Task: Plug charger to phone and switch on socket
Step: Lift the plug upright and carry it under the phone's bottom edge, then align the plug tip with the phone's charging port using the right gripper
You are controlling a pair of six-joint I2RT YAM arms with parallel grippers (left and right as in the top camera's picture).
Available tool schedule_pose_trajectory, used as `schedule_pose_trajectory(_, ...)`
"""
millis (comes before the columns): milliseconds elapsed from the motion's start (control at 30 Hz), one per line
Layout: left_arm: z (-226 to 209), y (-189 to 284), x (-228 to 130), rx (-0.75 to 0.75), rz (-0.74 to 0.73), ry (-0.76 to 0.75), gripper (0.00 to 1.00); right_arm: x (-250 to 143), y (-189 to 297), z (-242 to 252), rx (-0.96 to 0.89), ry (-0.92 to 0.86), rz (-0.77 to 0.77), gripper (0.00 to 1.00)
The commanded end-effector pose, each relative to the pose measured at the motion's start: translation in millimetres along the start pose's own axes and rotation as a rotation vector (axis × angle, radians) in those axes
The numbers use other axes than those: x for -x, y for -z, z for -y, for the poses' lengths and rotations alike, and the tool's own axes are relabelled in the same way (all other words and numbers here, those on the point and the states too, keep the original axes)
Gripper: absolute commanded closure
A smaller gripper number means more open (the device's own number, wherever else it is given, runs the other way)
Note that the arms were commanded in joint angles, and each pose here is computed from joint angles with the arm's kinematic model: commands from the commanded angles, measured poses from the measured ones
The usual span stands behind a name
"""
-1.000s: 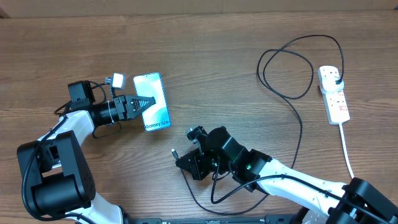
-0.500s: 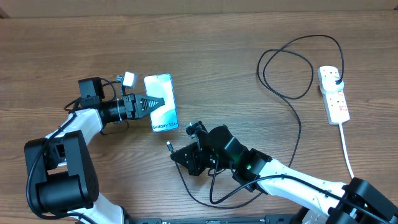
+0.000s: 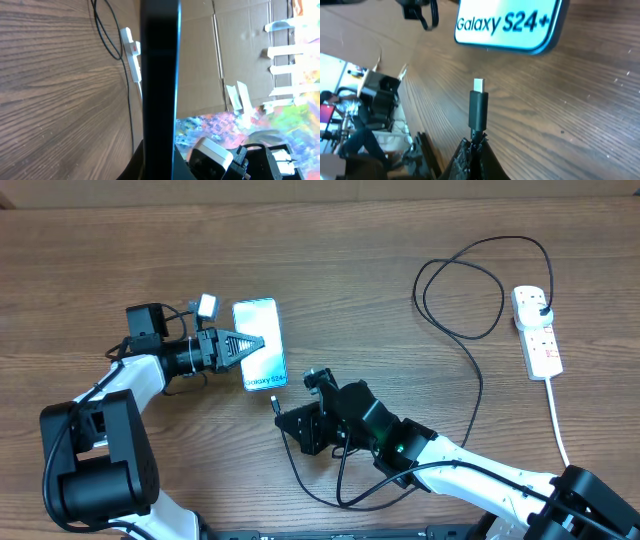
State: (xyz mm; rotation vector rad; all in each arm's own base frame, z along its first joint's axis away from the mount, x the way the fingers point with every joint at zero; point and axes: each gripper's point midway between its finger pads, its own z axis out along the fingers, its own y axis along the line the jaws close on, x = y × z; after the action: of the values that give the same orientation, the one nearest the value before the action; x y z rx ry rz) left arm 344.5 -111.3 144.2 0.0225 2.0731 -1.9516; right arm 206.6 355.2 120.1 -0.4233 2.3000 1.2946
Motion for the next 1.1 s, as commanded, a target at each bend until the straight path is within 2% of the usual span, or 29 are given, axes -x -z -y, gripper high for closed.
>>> schedule_pose_trajectory(0, 7, -4, -4, -0.053, -0.03, 0.044, 0.96, 2, 0, 0, -0.006, -0.027, 0.022, 0.96)
schedule_pose_trajectory(333, 8, -6, -4, -0.053, -0.035, 0.071, 0.96, 6, 0, -3, 0.008, -0.025, 0.038, 0.96)
schedule_pose_trajectory(567, 9, -6, -2, -0.054, -0.035, 0.043, 0.96, 14, 0, -2, -0.001, -0.089, 0.078, 0.96)
schedule_pose_trajectory(733, 9, -6, -2, -0.054, -0.036, 0.065, 0.91, 10, 0, 1, -0.013, -0.132, 0.06, 0.96)
schedule_pose_trajectory(800, 9, -6, -2, -0.053, -0.036, 0.07, 0.96, 8, 0, -1, -0.001, -0.15, 0.047, 0.96)
schedule_pose_trajectory(1067, 9, -6, -2, -0.054, -0.036, 0.07, 0.96, 5, 0, -4, 0.015, -0.152, 0.03, 0.96)
